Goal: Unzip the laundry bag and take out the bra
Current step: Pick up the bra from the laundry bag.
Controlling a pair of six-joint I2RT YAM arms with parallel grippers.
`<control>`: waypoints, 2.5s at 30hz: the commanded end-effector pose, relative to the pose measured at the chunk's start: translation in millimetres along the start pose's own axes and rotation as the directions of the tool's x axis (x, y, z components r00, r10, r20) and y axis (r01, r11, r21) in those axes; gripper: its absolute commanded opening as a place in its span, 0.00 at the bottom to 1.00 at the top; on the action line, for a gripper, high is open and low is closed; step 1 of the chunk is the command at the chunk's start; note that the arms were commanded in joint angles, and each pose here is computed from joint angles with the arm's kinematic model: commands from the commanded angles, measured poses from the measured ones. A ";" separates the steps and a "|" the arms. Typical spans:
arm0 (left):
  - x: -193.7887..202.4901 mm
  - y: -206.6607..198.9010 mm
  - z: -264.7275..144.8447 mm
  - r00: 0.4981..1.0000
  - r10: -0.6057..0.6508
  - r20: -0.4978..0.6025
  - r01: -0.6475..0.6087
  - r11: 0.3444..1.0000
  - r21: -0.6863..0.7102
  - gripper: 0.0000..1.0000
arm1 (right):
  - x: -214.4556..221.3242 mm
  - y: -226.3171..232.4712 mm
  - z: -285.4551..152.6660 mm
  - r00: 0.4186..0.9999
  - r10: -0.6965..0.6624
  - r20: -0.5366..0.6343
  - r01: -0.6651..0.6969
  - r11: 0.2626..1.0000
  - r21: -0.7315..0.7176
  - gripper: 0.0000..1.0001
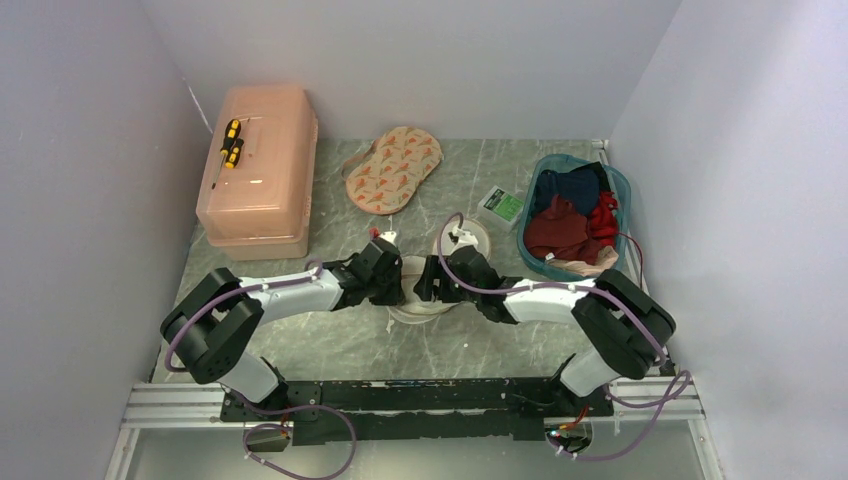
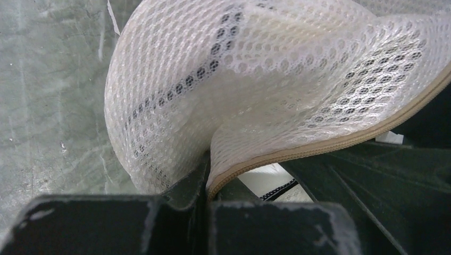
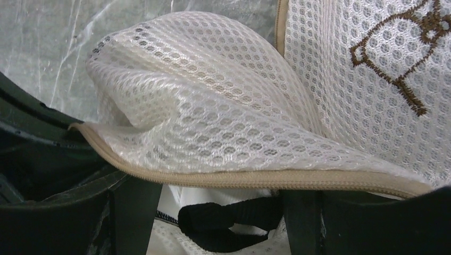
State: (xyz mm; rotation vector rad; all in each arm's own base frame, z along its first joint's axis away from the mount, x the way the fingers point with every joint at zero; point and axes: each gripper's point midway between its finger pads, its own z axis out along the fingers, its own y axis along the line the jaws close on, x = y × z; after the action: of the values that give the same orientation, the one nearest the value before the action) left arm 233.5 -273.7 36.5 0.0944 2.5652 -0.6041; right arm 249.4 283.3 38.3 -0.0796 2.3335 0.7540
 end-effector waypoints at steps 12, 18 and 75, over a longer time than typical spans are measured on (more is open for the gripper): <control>11.5 1.4 7.2 1.000 0.019 -0.024 -0.019 1.000 0.007 0.03 | 22.9 0.5 17.4 0.995 0.032 -0.097 -0.030 0.999 0.022 0.26; 6.3 -0.7 -3.8 1.000 0.010 -0.009 -0.010 1.000 0.005 0.03 | 3.9 11.3 0.4 0.999 0.005 -0.041 -0.006 1.000 -0.012 0.00; -45.7 10.8 -35.8 0.988 -0.119 0.099 0.118 0.993 0.012 0.12 | -99.0 66.9 -165.5 0.773 0.016 0.635 0.224 0.928 -0.296 0.00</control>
State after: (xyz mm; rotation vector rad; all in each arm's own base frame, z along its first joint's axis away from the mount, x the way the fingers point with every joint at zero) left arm 254.2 -253.3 74.4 -0.0683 2.5412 -0.6392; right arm 205.7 245.1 180.6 -0.2515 1.7153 0.8837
